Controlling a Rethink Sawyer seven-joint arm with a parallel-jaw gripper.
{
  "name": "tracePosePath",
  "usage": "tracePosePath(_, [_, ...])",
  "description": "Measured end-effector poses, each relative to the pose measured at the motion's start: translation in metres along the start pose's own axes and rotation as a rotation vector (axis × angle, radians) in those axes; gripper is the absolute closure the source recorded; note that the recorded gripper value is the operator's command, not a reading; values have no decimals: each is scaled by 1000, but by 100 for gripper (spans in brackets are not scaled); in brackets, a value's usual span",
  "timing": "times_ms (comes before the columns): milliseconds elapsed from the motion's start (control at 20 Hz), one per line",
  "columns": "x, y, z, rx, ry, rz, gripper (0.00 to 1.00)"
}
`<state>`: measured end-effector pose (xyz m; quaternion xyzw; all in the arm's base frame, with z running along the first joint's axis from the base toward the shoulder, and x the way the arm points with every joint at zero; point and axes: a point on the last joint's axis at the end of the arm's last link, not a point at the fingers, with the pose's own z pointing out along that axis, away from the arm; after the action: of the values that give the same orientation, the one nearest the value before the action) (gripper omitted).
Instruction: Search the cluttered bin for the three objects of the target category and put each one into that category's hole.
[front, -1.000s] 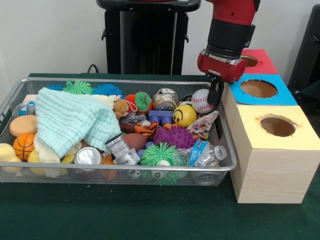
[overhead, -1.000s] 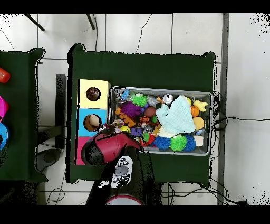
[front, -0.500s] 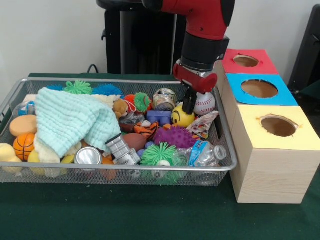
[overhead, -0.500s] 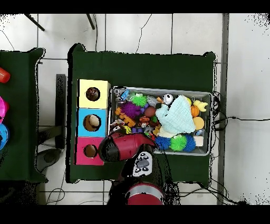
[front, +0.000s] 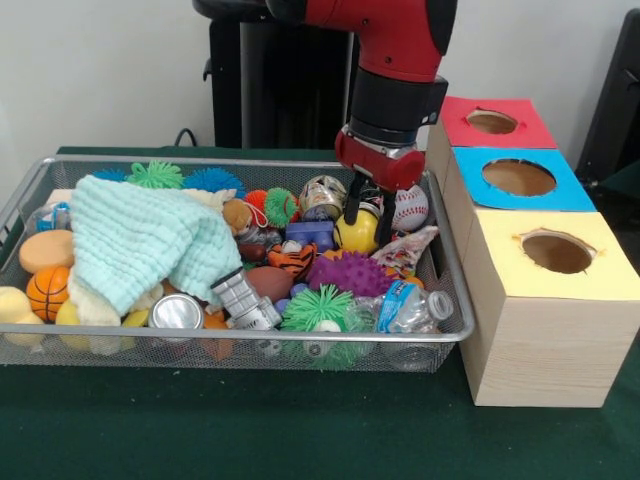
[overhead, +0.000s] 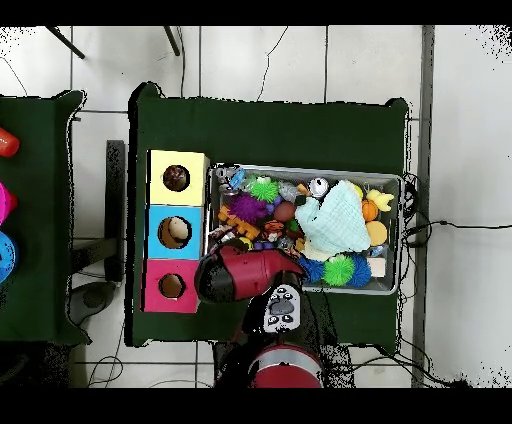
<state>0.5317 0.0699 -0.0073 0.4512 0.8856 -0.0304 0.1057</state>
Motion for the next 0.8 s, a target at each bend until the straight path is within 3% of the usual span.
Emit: tracePosePath(800, [4,7,-5,-12,-6,-14,0])
